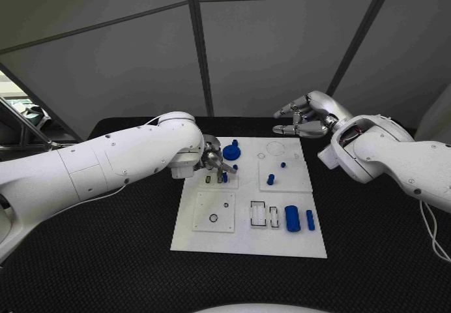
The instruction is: Assemble the parts on the task board
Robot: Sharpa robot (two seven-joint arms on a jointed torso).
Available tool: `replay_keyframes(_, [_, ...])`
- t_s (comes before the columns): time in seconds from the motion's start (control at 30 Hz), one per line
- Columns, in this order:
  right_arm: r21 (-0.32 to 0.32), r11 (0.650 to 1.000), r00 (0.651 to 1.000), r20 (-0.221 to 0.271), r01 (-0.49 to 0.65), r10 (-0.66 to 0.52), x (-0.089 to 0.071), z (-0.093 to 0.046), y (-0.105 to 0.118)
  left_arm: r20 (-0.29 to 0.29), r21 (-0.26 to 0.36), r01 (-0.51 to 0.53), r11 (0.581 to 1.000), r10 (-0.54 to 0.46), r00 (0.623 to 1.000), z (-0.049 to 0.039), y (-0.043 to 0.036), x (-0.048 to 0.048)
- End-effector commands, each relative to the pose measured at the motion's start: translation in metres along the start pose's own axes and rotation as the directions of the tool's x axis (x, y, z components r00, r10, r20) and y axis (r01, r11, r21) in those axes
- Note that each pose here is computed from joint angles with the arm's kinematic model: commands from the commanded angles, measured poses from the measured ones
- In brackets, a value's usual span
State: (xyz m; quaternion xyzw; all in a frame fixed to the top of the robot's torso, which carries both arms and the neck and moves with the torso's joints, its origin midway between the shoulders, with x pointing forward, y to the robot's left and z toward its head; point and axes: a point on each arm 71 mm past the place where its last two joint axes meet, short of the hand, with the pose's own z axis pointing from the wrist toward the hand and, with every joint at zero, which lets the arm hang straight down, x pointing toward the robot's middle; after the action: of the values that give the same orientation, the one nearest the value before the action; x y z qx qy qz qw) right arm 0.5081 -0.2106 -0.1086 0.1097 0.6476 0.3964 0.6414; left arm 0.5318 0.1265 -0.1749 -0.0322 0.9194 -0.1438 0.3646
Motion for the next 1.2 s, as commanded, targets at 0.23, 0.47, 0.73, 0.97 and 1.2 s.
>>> replay_keyframes(0.23, [-0.001, 1.0, 1.0, -0.006, 0.001, -0.001, -0.0004, 0.0009, 0.0008, -0.028, 0.012, -0.028, 1.0, 0.029, 0.999, -0.0004, -0.0026, 0.0019])
replay_keyframes(0.47, [0.0, 1.0, 1.0, -0.007, 0.001, -0.001, -0.0002, 0.0012, 0.0006, -0.031, 0.01, -0.029, 1.0, 0.03, 0.999, 0.0, -0.0021, 0.0018])
replay_keyframes(0.73, [0.001, 1.0, 1.0, -0.009, 0.001, -0.001, 0.0002, 0.0019, 0.0002, -0.021, 0.023, -0.018, 1.0, 0.019, 1.0, -0.0002, -0.0036, 0.0014])
replay_keyframes(0.97, [0.004, 1.0, 1.0, -0.012, 0.002, -0.002, 0.0007, 0.0026, -0.0005, -0.029, 0.048, 0.011, 0.999, -0.01, 1.0, -0.0007, -0.0047, 0.002])
replay_keyframes(1.2, [0.007, 1.0, 1.0, -0.013, 0.002, -0.002, 0.0007, 0.0031, -0.0013, -0.043, 0.066, 0.082, 0.994, -0.079, 0.996, -0.0032, -0.0006, 0.0024])
